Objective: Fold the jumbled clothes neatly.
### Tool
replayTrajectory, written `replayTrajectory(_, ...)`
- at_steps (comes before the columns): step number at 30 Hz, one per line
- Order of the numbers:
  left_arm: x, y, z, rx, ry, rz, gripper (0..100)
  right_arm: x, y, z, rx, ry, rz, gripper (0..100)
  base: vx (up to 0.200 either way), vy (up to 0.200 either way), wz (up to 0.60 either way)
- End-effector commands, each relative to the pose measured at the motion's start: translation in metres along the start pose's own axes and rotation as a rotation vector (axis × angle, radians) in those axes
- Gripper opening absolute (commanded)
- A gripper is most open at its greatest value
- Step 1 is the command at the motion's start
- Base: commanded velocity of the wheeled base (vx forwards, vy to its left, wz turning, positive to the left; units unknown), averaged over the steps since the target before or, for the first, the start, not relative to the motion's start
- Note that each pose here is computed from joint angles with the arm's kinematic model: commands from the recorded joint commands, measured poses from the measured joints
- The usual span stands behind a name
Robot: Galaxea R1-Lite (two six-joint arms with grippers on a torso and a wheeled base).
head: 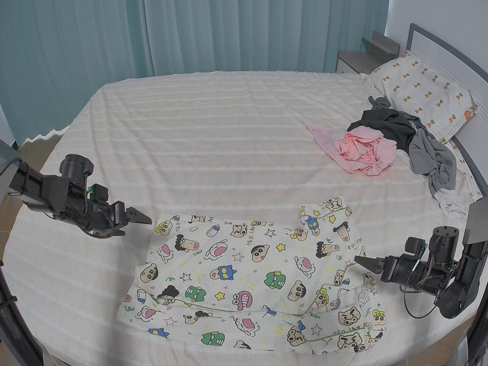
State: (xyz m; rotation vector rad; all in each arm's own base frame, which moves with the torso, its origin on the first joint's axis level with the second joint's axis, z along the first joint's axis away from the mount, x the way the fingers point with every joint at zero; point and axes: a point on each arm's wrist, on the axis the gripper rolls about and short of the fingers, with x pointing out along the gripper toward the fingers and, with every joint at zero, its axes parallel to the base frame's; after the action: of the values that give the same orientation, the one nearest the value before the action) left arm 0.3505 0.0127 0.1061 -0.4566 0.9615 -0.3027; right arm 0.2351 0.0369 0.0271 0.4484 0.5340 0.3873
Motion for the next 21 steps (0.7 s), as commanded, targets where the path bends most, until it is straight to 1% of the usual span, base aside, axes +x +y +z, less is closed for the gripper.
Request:
replayTrajectory(1,0.077,-0.006,0.012,0.02,-0.05,0.105,100,0.0,0.002,0.0,-0.005,-0.004,0.012,100,0.0,0.0,0.0)
replayTrajectory(2,0.091,-0.005,0.016,0.033,-0.078,0.125,100,0.001,0.002,0.0,-0.004,-0.001,0.011,100,0.0,0.0,0.0)
replayTrajectory(3,0.098,-0.005,0.02,0.04,-0.093,0.125,100,0.001,0.002,0.0,-0.004,-0.001,0.011,100,0.0,0.0,0.0)
replayTrajectory(8,0.118,-0.004,0.026,0.052,-0.09,0.128,100,0.001,0.001,-0.001,-0.004,0.0,0.01,100,0.0,0.0,0.0)
replayTrajectory(10,0.118,-0.006,0.033,0.055,-0.108,0.122,100,0.001,0.001,-0.001,-0.003,0.001,0.01,100,0.0,0.0,0.0)
replayTrajectory(13,0.118,-0.007,0.036,0.061,-0.119,0.119,100,0.001,0.003,-0.002,-0.005,0.007,0.015,100,0.0,0.0,0.0)
replayTrajectory(21,0.124,-0.009,0.035,0.067,-0.112,0.11,100,0.002,0.003,-0.002,-0.001,0.009,0.016,100,0.0,0.0,0.0)
